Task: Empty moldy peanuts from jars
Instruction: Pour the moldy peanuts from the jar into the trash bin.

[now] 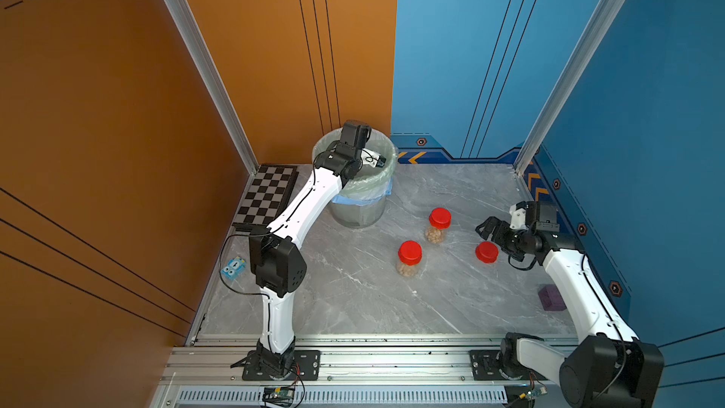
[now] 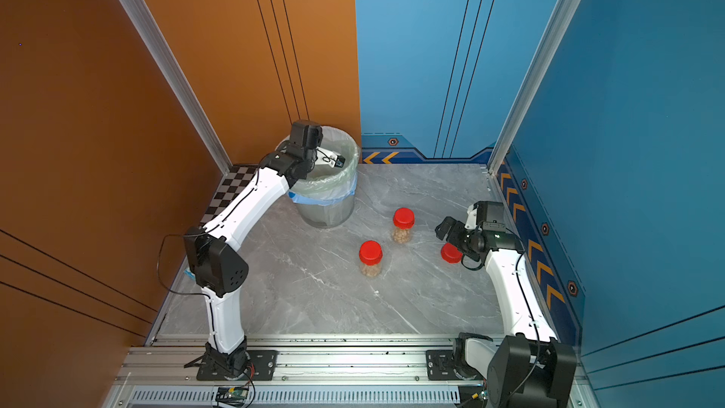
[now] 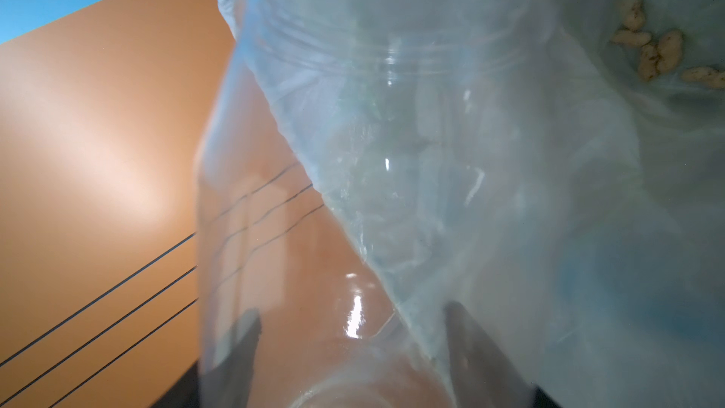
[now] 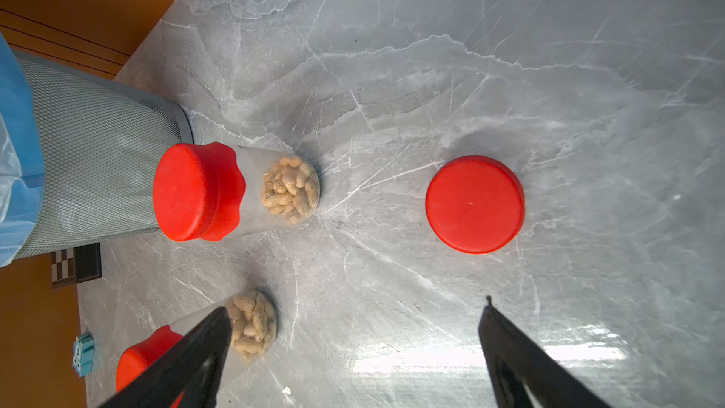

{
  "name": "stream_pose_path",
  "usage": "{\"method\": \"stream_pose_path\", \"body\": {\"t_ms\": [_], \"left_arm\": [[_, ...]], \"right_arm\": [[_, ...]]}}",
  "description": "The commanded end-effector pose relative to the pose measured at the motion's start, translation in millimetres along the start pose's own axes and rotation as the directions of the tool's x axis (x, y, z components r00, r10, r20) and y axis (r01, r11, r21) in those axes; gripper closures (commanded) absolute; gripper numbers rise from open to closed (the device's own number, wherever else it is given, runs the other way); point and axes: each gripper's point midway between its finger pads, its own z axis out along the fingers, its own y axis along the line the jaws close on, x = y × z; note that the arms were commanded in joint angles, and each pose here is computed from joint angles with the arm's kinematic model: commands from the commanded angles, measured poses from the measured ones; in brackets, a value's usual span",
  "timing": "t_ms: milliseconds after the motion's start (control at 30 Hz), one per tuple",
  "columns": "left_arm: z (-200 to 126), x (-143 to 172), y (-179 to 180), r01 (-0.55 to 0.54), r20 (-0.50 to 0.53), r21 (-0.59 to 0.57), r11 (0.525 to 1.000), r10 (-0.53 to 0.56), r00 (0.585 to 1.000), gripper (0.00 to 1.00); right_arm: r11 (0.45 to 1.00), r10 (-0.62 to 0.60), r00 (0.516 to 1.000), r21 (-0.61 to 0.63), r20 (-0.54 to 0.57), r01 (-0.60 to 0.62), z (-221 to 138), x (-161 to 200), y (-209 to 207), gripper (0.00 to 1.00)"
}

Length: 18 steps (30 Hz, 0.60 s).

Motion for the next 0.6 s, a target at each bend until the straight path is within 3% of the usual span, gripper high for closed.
{"method": "stream_pose_path", "body": {"t_ms": [0,367,567], "left_arm": [[-11,21,24,0.112,-0.023,-0.063,0.992,-0.114,0.993,0.49],[-33,50,40,0.350,0.001,-0.093,0.932,-0.352,0.936,0.48],[-48,59,56,0.539,0.077,-0.110,0.835,-0.534,0.842,0.47]], "right_arm": [[1.000,0.022,1.000,-0.002,-0.016,-0.022,7,2,-4,0.01],[1.000,0.029,1.000,-0.007,-0.001,-0.029,7,-5,-3,0.01],[0.999,0.041,0.999,-0.024,0.000,-0.041,8,-7,1,0.01]]}}
